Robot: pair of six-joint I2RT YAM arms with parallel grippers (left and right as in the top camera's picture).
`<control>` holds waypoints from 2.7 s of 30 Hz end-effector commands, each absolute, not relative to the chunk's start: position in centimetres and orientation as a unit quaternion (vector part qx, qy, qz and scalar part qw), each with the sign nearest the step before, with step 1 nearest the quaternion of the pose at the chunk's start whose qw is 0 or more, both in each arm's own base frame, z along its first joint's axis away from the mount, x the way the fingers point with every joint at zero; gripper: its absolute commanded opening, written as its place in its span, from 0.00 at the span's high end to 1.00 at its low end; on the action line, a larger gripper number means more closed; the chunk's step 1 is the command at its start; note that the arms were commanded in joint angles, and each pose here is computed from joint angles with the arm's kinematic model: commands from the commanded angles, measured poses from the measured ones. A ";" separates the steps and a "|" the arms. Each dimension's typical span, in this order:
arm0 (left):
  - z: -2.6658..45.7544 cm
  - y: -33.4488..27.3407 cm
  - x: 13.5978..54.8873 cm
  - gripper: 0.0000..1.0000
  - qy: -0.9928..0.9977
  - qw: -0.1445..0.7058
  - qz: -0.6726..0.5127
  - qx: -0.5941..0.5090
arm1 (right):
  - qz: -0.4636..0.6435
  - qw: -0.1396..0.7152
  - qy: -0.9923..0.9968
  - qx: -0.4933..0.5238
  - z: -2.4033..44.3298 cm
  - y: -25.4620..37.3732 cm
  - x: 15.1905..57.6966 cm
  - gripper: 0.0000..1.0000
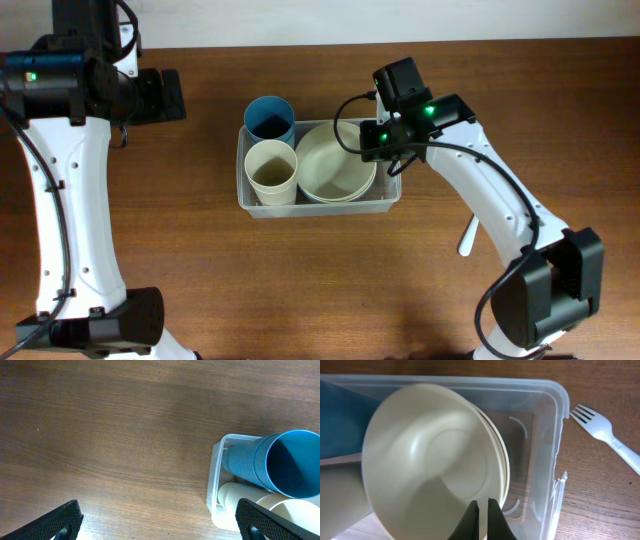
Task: Pack container
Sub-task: 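Lower the cream bowl into the nested bowls and open the right gripper, then move the right gripper right to the white fork and grasp it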
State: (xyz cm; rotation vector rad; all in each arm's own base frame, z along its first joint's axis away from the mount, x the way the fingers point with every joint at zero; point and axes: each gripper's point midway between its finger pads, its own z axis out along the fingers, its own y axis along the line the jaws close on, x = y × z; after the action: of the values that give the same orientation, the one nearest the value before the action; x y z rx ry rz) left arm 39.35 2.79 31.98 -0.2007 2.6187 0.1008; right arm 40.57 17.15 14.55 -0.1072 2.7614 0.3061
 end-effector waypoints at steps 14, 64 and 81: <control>32.0 3.1 39.3 0.00 0.963 0.254 0.042 -0.080 | 0.078 0.148 0.985 -0.036 11.1 16.9 41.0 0.96; 32.0 3.1 39.3 0.00 0.963 0.254 0.042 -0.080 | -0.012 0.108 0.993 -0.050 13.6 -0.2 44.0 0.30; 32.0 3.1 39.3 0.00 0.963 0.254 0.042 -0.080 | 0.056 0.085 0.967 -0.235 5.7 2.6 46.5 0.15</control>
State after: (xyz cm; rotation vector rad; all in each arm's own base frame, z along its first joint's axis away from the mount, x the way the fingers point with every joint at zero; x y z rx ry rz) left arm 39.35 2.79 31.98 -0.2007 2.6187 0.1008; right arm 46.45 0.88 6.60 -0.5147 2.9333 0.0435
